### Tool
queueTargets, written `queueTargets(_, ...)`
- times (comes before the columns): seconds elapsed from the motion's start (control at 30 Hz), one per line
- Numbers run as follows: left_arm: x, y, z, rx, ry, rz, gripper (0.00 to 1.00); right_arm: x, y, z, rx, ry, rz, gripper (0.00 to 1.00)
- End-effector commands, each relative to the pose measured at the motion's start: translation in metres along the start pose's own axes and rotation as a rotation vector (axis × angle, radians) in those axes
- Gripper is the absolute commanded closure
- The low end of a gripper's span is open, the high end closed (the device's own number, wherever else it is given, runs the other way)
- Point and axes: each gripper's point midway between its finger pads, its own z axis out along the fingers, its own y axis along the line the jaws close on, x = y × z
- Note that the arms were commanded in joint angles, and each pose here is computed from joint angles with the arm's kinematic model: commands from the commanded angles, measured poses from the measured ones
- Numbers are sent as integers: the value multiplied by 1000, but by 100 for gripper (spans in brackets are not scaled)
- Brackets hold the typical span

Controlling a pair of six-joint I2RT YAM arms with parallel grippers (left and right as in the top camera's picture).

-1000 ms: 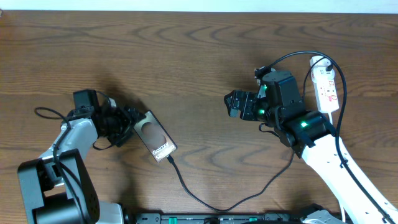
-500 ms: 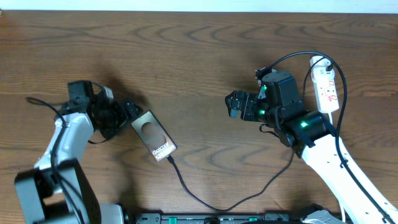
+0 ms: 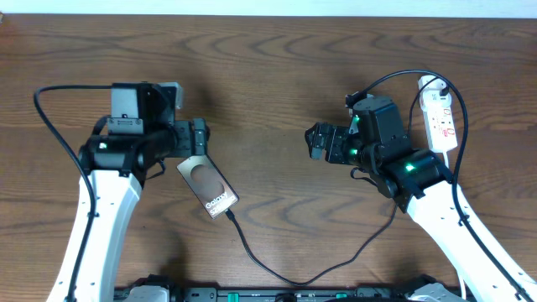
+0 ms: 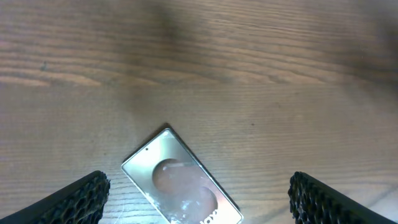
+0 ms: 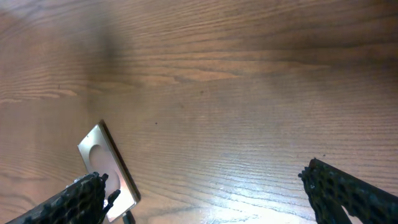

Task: Plug charger to phone and switch on socket
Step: 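Lower the phone flat onto the table with the left gripper and release, then move the right gripper over the power strip's orange switch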

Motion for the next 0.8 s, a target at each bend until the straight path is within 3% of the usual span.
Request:
queueTargets(0.0, -2, 1, -3, -31, -9, 42, 7, -3, 1, 0, 8, -6, -15, 1)
queueTargets(0.2, -2, 1, -3, -31, -8, 41, 7, 0, 4, -1, -12, 9, -47, 1)
queueTargets(0.3, -2, 1, -3, -32, -7, 42, 7, -18, 13, -33, -75, 55, -100, 1)
queueTargets(0.6, -2, 1, -3, -32, -7, 41, 7, -91, -67, -141, 140, 60, -46, 1)
queueTargets(0.77, -2, 1, -3, -32, -7, 41, 7, -120, -131, -162, 189, 89, 10, 1)
